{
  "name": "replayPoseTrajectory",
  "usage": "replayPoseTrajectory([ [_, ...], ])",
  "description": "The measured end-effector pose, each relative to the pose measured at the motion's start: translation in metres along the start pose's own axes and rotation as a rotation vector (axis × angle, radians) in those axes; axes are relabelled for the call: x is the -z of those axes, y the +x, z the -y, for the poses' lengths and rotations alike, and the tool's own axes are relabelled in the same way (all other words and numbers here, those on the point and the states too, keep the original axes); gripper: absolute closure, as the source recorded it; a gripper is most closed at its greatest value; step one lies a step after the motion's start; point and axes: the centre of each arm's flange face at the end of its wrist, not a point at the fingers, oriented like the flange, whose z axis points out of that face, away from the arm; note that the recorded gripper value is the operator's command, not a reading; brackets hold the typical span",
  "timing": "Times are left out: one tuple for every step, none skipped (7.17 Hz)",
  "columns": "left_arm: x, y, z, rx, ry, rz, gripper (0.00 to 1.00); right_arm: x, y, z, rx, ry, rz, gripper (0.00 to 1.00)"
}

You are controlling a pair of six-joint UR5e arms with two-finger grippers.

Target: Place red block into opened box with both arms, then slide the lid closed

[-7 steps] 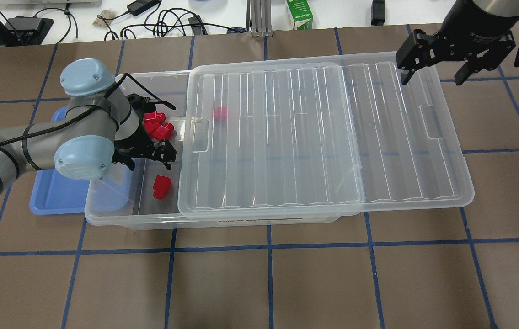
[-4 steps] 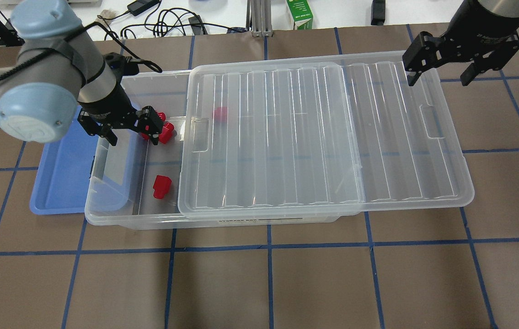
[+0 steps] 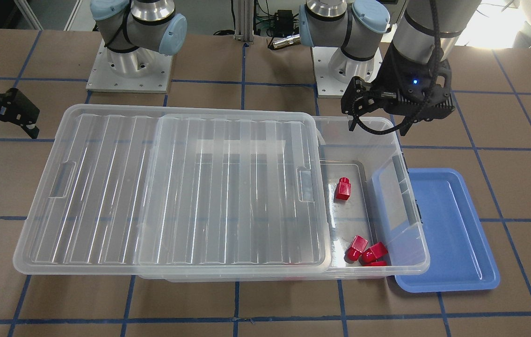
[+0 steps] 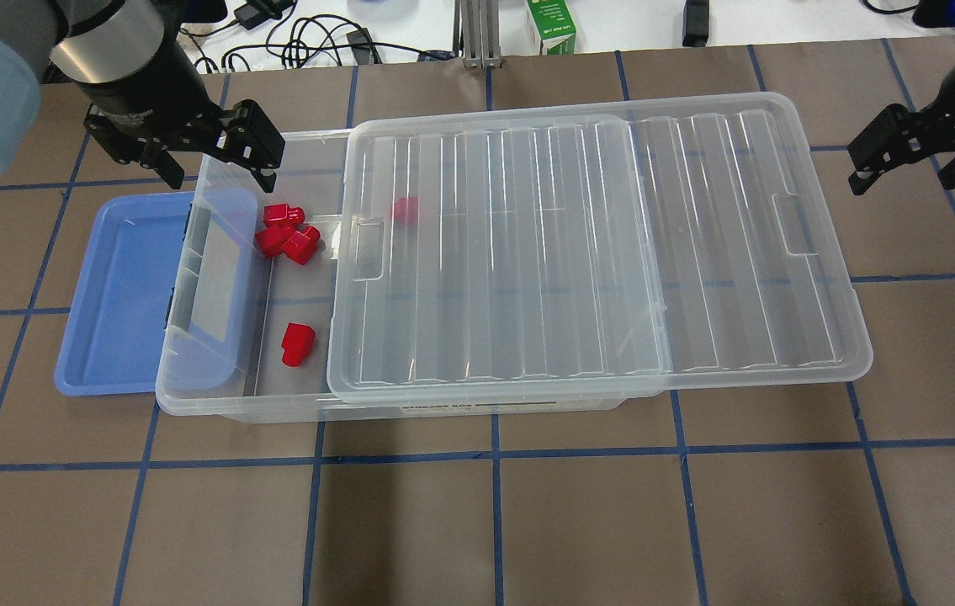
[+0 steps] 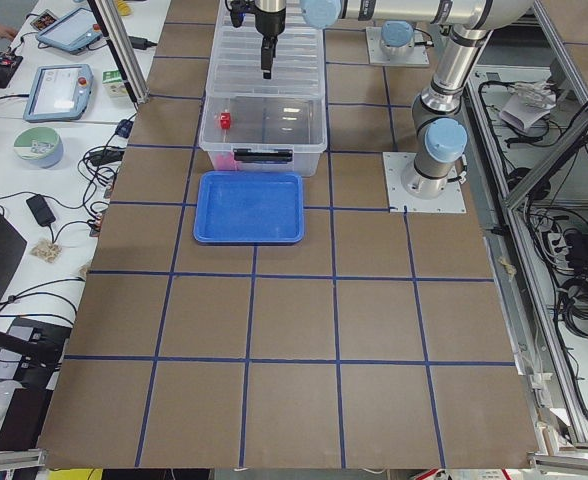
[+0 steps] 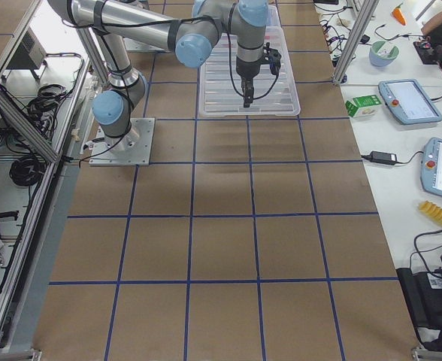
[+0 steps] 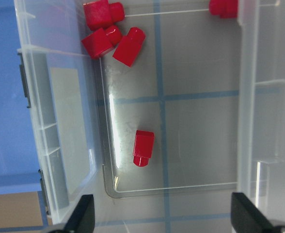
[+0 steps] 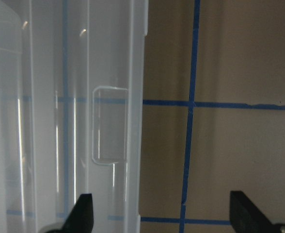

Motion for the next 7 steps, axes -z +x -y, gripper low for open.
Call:
replayPoseTrajectory([
  [0.012,0.001,-0.002,-0.003,0.017,0.001,0.00,-0.027,0.012,-0.006,0.002,0.001,-0.018,0.00],
  [0.020,0.002,-0.006,-0.006,0.023,0.001,0.00,-0.056,0.020,-0.014,-0.003,0.003,-0.041,0.00],
  [0.026,0.002,-0.012,-0.009,0.021,0.002,0.00,-0.077,0.023,-0.019,-0.008,0.004,-0.053,0.00],
  [0.027,0.002,-0.015,-0.008,0.019,0.000,0.00,-0.088,0.024,-0.022,-0.010,0.001,-0.056,0.00],
  [0.025,0.002,-0.015,-0.006,0.014,-0.005,0.00,-0.094,0.024,-0.023,-0.011,-0.003,-0.055,0.00],
  [0.022,0.002,-0.015,-0.003,0.011,-0.008,0.00,-0.096,0.023,-0.023,-0.016,-0.005,-0.053,0.00],
  [0.022,0.003,-0.015,-0.002,0.013,-0.010,0.00,-0.096,0.022,-0.023,-0.021,-0.002,-0.048,0.00],
])
